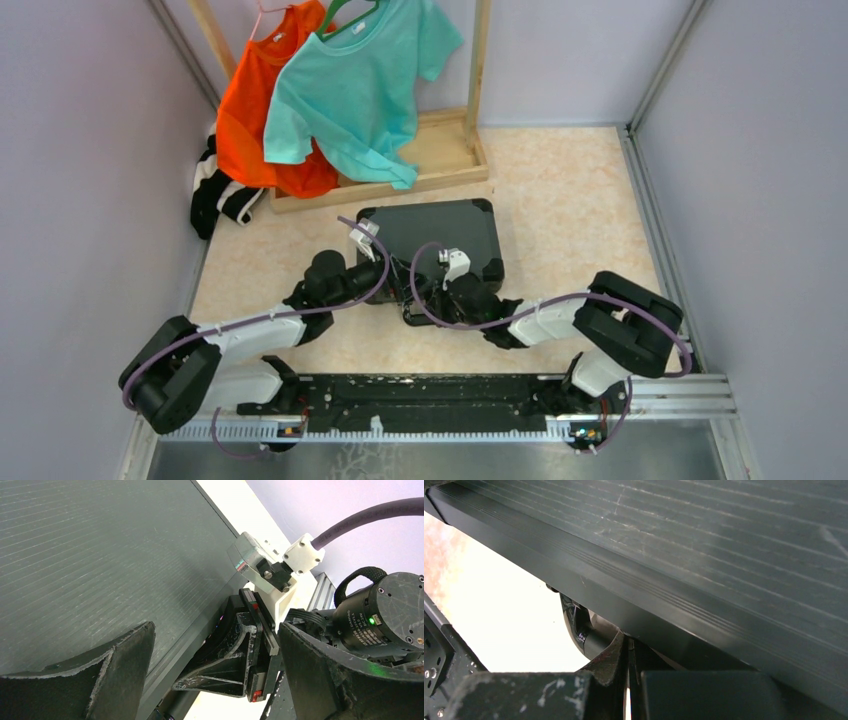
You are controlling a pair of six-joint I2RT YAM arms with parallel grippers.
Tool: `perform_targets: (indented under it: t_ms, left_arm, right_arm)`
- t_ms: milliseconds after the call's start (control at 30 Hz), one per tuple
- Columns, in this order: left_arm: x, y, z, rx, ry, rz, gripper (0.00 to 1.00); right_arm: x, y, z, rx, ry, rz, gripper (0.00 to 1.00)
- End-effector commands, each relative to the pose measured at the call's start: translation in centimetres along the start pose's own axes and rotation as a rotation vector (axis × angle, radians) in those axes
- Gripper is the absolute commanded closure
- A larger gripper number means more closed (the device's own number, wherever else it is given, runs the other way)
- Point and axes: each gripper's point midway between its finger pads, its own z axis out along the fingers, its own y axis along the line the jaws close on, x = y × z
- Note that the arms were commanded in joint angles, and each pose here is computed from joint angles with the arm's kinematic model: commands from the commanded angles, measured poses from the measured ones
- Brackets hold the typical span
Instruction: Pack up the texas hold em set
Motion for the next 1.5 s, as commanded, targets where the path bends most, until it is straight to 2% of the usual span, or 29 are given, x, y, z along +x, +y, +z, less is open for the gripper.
perform_targets:
  t_ms: [0, 500, 733, 967, 1467]
  left_arm:
    - [10.1, 5.9, -4.1, -0.254, 0.322, -0.141, 0.01]
    - [9.8, 5.4, -3.9, -0.236, 0.320, -0.142, 0.01]
    - [9.5, 5.4, -3.9, -0.241, 0.309, -0.150, 0.01]
    - [9.5, 5.8, -3.7, -0.298, 0.321, -0.229, 0.01]
    - [8.7, 5.9, -4.0, -0.316, 0.293, -0.277, 0.01]
  right_arm:
    - [1.0, -10.6, -1.1, 0.388, 0.024, 0.016, 1.00]
    - [-5.8, -3.9, -4.5, 0.189, -0.129, -0.012, 1.00]
    - [-5.5, -1.1, -4.1, 0.193, -0.110, -0.116, 1.00]
    - [-4.5, 0.9, -3.9, 0.237, -0.103, -0.233, 1.00]
    - [-3.3, 1.8, -3.1, 0.260, -0.112, -0.260, 1.00]
